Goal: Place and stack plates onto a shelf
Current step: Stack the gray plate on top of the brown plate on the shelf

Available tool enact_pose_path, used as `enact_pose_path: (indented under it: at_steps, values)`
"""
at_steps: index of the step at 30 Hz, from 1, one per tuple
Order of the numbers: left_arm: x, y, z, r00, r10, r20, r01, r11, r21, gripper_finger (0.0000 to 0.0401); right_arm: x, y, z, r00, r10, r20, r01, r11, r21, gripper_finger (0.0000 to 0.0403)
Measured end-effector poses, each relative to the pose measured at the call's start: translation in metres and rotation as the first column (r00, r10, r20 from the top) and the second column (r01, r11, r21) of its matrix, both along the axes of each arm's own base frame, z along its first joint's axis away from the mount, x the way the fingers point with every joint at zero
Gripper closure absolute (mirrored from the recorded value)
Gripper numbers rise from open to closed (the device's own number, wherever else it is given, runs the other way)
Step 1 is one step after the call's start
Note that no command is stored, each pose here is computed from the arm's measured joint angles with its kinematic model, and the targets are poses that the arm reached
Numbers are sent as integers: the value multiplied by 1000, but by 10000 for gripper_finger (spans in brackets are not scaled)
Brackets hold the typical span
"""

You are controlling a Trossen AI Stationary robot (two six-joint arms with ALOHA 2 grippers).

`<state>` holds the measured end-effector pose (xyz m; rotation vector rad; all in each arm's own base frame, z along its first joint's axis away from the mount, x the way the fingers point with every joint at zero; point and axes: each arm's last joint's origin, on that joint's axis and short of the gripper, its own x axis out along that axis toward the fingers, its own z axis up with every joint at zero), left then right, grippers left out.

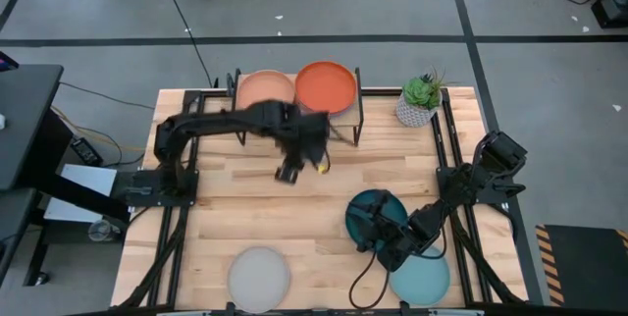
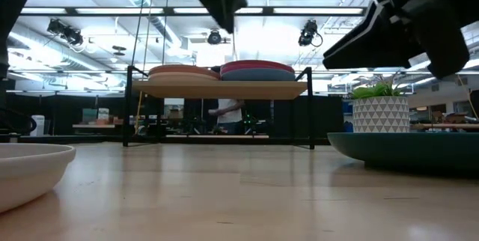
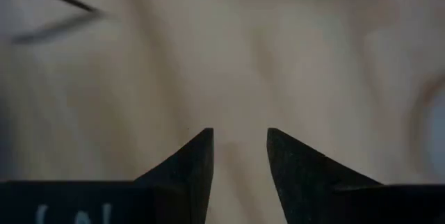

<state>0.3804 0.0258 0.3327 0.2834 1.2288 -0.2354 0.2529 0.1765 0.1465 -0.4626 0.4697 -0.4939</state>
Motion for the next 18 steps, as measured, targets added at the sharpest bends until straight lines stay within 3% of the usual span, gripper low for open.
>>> enact_pose_path:
  at_steps: [3, 9, 13, 18]
  values:
    - [-1, -38, -25, 996, 0, -93, -8, 996, -87, 259, -2, 2, 0, 1000, 2, 3, -2, 1000, -2, 268]
    - [-18, -128, -82, 977, -79, -196, 55, 991, -126, 259, -2, 2, 0, 1000, 3, 3, -3, 1000, 9, 268]
    - [-30, -182, -100, 983, -111, -147, 81, 977, -199, 259, -2, 2, 0, 1000, 4, 4, -4, 1000, 9, 268]
    - [-41, -228, -99, 995, -84, -62, 64, 958, -280, 259, 0, 0, 0, 1000, -6, 5, 6, 1000, 11, 268]
